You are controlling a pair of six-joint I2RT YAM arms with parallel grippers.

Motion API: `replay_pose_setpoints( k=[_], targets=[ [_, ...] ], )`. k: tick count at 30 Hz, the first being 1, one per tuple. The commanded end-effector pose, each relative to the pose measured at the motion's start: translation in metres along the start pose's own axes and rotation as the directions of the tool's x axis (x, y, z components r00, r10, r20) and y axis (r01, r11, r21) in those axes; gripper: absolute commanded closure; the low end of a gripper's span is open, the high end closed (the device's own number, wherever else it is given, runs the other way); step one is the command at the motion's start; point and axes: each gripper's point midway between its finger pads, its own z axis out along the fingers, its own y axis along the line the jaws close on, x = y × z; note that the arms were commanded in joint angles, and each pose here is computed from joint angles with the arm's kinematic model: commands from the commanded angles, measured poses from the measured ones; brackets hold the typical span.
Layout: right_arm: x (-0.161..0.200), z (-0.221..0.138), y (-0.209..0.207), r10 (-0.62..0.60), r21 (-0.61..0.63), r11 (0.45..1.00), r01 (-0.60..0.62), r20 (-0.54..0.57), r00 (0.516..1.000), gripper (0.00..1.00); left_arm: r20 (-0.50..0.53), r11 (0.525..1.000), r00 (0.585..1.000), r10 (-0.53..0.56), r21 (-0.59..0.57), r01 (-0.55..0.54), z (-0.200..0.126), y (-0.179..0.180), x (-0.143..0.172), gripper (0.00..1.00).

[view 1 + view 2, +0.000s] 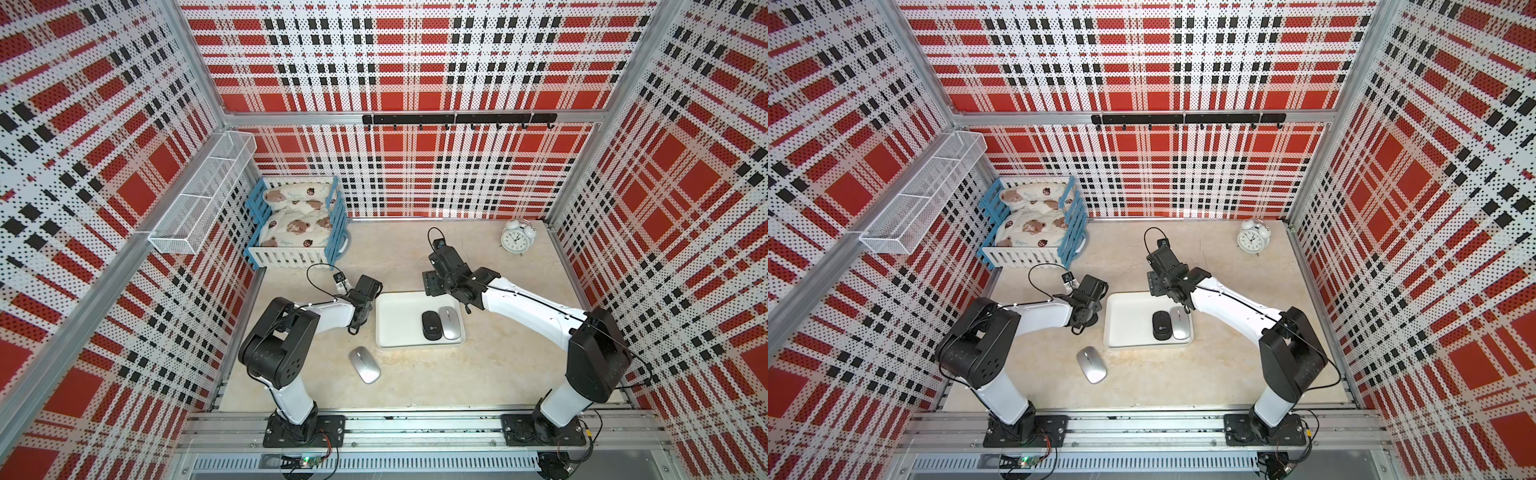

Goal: Put the mouse in the storage box
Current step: Pick up the mouse from the center of the board, then place the mouse in the storage box.

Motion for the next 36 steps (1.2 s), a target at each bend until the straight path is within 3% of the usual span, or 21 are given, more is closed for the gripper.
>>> replay_pose_setpoints(
  k=[1,16,22,27,31,36],
  targets=[
    [-0.019,-0.018,-0.011,0.013,0.033,0.999,-0.016,0.093,0.996,0.23,0.028,0.999,1.000,0.003,0.033,-0.004,-0.010,0.000,-0.008,0.49],
    [-0.040,-0.022,-0.016,0.026,0.052,0.998,-0.035,0.162,0.987,0.24,0.131,0.990,0.989,0.062,0.114,-0.077,-0.066,-0.008,-0.035,0.54],
    [-0.043,-0.023,-0.025,0.021,0.096,0.995,-0.038,0.172,0.985,0.24,0.162,0.960,0.982,0.094,0.248,-0.133,-0.113,-0.060,-0.036,0.54],
    [-0.043,-0.028,-0.055,0.114,0.123,0.983,-0.138,0.189,0.975,0.24,0.152,0.918,0.980,0.129,0.356,-0.176,-0.142,-0.110,-0.015,0.54],
    [-0.036,-0.027,-0.077,0.218,0.069,0.970,-0.235,0.196,0.956,0.24,0.139,0.891,0.979,0.149,0.410,-0.193,-0.146,-0.142,0.000,0.54],
    [-0.022,-0.030,-0.093,0.228,0.092,0.964,-0.248,0.185,0.956,0.25,0.096,0.858,0.978,0.184,0.470,-0.208,-0.130,-0.169,0.022,0.53]
  ],
)
